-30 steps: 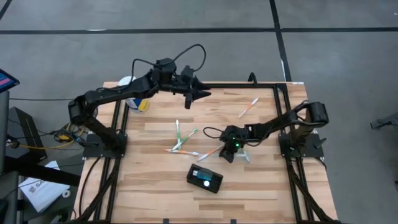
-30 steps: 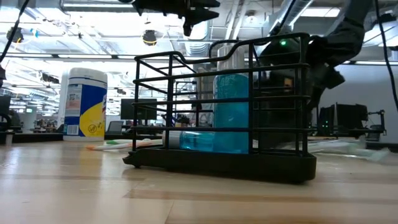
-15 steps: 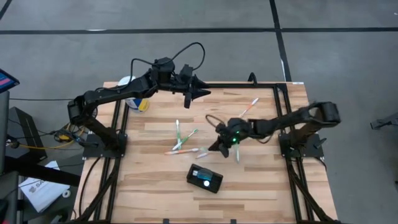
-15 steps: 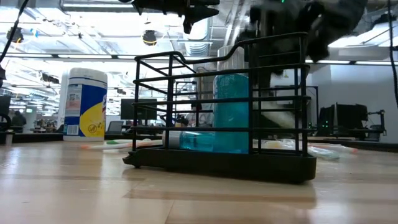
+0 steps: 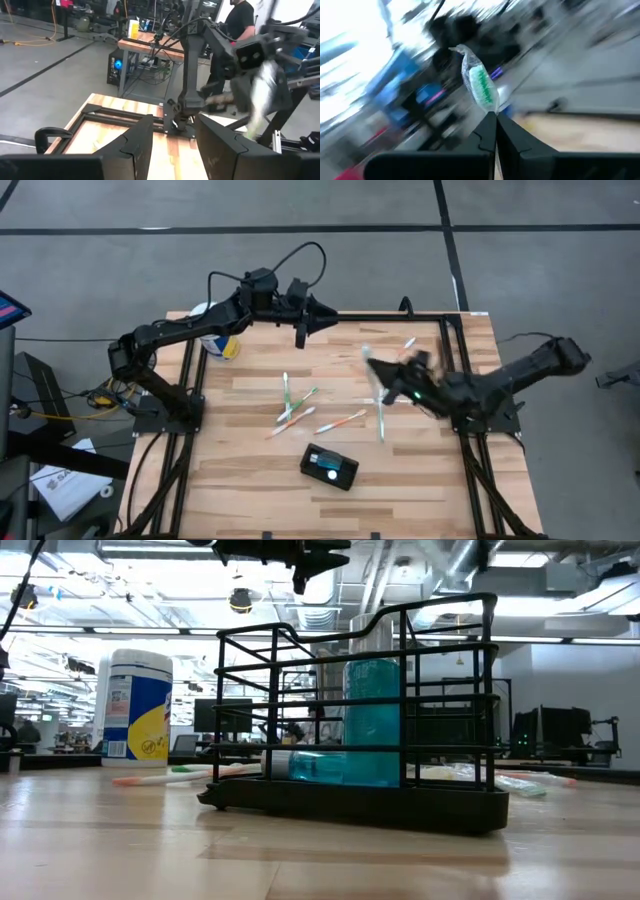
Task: Pick & Place toothbrushing station
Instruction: Put the green toothbrush into the black wire organizer
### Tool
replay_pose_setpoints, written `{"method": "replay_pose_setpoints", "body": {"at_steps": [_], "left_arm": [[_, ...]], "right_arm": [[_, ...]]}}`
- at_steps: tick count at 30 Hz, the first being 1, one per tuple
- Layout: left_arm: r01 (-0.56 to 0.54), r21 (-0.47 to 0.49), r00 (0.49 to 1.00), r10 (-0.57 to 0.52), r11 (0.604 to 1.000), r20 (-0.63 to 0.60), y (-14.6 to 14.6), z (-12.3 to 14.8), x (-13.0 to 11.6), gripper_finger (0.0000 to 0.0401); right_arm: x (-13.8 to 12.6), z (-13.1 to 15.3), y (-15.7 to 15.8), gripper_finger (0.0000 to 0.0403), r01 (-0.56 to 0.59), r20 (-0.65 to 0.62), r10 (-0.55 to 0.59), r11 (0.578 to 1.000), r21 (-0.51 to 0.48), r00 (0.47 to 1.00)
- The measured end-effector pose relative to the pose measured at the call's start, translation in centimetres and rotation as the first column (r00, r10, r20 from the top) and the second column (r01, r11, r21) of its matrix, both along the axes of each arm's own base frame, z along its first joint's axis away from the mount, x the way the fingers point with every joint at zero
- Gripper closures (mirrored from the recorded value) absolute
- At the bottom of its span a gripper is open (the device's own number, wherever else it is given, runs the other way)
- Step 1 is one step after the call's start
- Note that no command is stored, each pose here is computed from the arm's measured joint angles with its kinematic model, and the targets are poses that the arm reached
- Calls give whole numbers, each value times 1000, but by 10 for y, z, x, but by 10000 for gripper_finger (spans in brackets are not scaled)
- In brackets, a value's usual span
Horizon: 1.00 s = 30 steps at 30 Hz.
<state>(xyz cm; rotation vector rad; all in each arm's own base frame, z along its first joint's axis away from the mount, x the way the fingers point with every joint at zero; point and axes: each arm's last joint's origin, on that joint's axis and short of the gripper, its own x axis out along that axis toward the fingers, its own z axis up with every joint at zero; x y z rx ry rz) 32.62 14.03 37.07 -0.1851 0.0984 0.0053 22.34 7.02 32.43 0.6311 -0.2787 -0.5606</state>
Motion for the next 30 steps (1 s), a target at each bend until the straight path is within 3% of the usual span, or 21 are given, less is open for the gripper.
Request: {"method": "replay_pose_setpoints", "body": {"at_steps": [4,8,15,26,30], "left_arm": [[35,-4,999,-35,999,2,-1,0,0,261],[83,-14,997,-83,996,4,-4,0,0,261],[98,-13,995,-98,995,12,-6,1,1,261],[147,-42,989,-146,988,25,-24,5,5,296],[164,-41,986,-163,986,25,-30,5,7,307]], "right_arm": [[-18,1,56,403,205,-54,-204,979,15,978],[3,-18,105,403,195,-126,-200,980,-47,972],[56,-43,124,403,263,-133,-268,963,-56,954],[69,-78,184,403,171,-130,-176,984,-51,976],[69,-81,191,403,158,-135,-164,986,-58,977]]}}
